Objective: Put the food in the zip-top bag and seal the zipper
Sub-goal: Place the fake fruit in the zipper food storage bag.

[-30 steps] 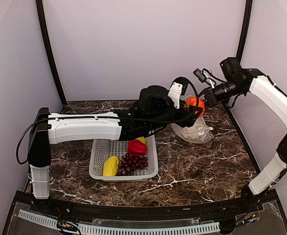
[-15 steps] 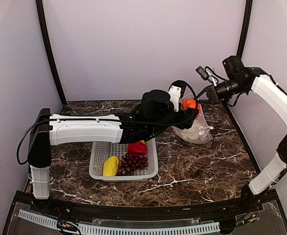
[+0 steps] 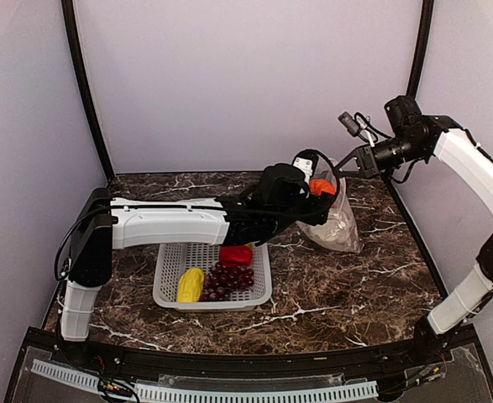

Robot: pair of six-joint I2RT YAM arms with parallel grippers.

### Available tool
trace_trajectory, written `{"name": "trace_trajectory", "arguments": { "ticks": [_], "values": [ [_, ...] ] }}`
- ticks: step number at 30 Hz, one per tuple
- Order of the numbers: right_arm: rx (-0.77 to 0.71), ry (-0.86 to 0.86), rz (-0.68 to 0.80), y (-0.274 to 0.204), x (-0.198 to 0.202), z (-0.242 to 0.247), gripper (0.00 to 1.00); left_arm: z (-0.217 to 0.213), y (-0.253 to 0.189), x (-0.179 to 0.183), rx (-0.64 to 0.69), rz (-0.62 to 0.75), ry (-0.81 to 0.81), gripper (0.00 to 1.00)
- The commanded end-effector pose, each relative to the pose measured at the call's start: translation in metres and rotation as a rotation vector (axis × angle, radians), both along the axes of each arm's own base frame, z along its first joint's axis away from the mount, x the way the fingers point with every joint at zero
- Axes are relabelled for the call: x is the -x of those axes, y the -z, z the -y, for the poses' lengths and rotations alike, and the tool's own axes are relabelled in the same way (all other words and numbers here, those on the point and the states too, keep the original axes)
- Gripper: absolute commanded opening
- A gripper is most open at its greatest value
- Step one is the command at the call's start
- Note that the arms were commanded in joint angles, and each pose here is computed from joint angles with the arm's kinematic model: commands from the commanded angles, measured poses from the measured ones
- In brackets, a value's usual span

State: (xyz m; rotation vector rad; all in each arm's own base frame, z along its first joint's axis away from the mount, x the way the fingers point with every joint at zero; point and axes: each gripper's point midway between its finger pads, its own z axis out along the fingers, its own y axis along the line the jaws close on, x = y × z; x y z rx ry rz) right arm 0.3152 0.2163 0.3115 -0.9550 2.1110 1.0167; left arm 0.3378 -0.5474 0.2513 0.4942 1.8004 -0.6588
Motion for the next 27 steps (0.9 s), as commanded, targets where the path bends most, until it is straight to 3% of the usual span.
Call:
{"name": "trace_trajectory", "arguments": {
  "ticks": [1, 4, 5, 7, 21, 27],
  "values": [
    [-0.033, -0.024, 0.011, -0.008, 0.013, 0.0, 0.0, 0.003, -0.007, -0.01, 0.024, -0.02, -0.009, 0.52],
    [-0.026, -0.019, 0.006, -0.004, 0.012, 0.0, 0.0, 0.01, -0.016, -0.007, 0.031, -0.009, 0.024, 0.71],
    [-0.025, -0.018, 0.007, -0.004, 0.012, 0.0, 0.0, 0.01, -0.02, -0.007, 0.03, -0.008, 0.029, 0.88],
    [-0.027, -0.017, 0.011, -0.005, 0.01, 0.0, 0.0, 0.009, -0.022, -0.006, 0.015, -0.007, 0.027, 0.98],
    [-0.025, 0.018, 0.007, -0.004, -0.004, 0.007, 0.0, -0.004, -0.085, 0.036, 0.132, 0.061, 0.135, 0.99],
    [-0.014, 0.032, 0.014, 0.001, -0.009, 0.01, 0.0, -0.013, -0.115, 0.068, 0.101, 0.115, 0.201, 0.99]
  ]
}}
